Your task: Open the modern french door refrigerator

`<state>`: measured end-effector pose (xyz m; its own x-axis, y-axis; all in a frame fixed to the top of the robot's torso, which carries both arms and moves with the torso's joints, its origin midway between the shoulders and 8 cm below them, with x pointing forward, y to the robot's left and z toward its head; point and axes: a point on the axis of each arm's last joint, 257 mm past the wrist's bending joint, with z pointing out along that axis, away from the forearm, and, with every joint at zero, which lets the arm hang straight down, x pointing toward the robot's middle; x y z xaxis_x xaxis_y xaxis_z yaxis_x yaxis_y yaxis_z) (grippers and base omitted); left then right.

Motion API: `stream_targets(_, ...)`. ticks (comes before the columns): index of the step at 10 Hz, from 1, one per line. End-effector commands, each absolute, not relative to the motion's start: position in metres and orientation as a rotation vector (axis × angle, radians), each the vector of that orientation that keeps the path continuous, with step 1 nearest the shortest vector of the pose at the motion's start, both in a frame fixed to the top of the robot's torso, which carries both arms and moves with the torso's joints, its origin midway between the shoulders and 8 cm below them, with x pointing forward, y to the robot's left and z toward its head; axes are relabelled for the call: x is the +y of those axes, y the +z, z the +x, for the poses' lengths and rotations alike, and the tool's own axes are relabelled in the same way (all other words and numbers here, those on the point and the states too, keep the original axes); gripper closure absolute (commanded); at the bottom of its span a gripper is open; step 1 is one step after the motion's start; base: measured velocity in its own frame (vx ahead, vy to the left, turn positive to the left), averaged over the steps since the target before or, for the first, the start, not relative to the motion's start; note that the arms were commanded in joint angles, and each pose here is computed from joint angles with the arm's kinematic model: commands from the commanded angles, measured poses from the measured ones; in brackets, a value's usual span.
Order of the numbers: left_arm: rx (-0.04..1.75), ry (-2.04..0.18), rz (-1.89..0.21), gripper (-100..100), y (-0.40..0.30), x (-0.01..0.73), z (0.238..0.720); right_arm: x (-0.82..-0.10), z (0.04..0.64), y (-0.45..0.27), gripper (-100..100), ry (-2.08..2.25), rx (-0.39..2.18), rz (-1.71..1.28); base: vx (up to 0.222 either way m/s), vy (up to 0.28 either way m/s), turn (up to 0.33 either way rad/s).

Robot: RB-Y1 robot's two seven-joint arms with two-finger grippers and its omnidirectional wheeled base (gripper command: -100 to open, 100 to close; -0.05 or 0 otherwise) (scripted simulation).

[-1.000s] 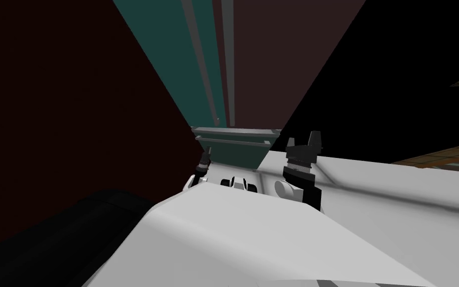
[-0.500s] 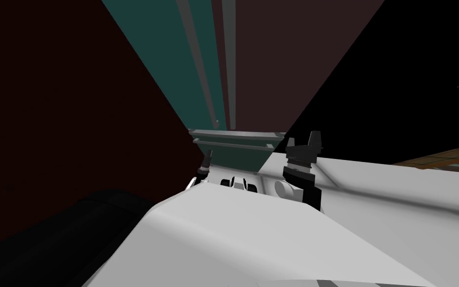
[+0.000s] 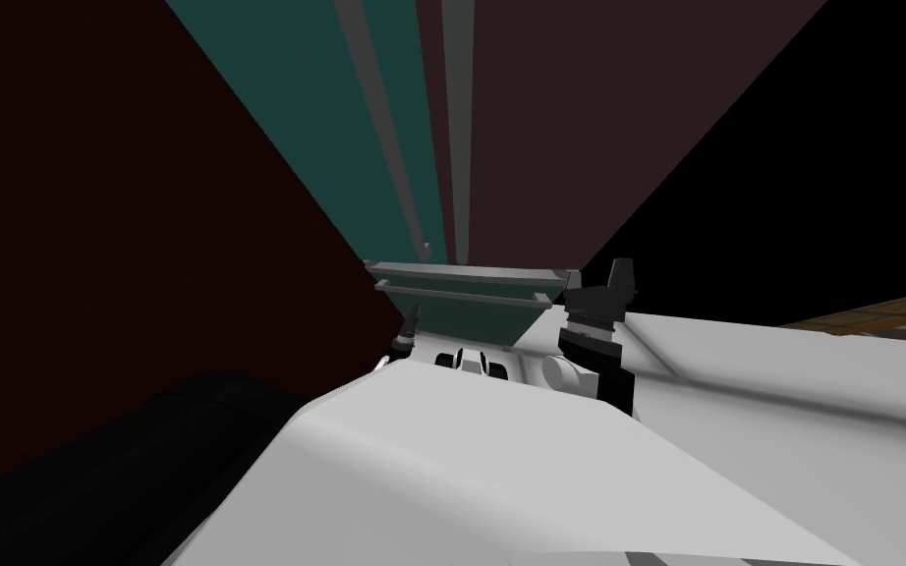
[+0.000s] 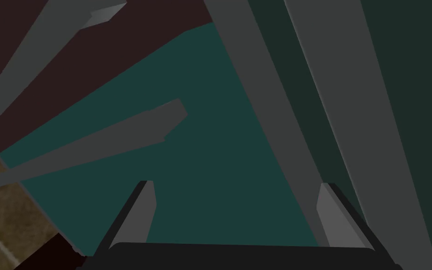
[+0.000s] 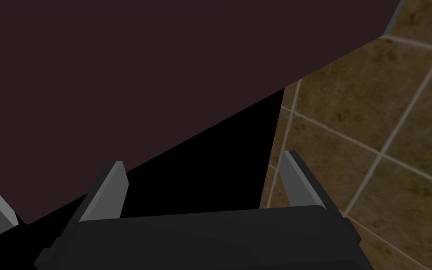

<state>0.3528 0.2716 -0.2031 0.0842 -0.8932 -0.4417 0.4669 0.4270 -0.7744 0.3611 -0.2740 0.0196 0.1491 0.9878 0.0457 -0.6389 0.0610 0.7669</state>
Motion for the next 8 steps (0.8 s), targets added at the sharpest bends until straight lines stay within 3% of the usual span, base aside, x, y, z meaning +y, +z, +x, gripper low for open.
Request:
stream_targets(1, 1.062, -1.078, -0.516, -100, -0.223, 0.270, 0.348, -0.274, 0.361, 0.020, 0, 1.342, 0.585, 0.751, 0.110, 0.043, -0.035)
stream_targets(8, 1.068, -1.083, -0.591, -100, -0.265, 0.254, 0.332, -0.274, 0.361, 0.020, 0, 1.342, 0.585, 0.751, 0.107, 0.037, -0.023)
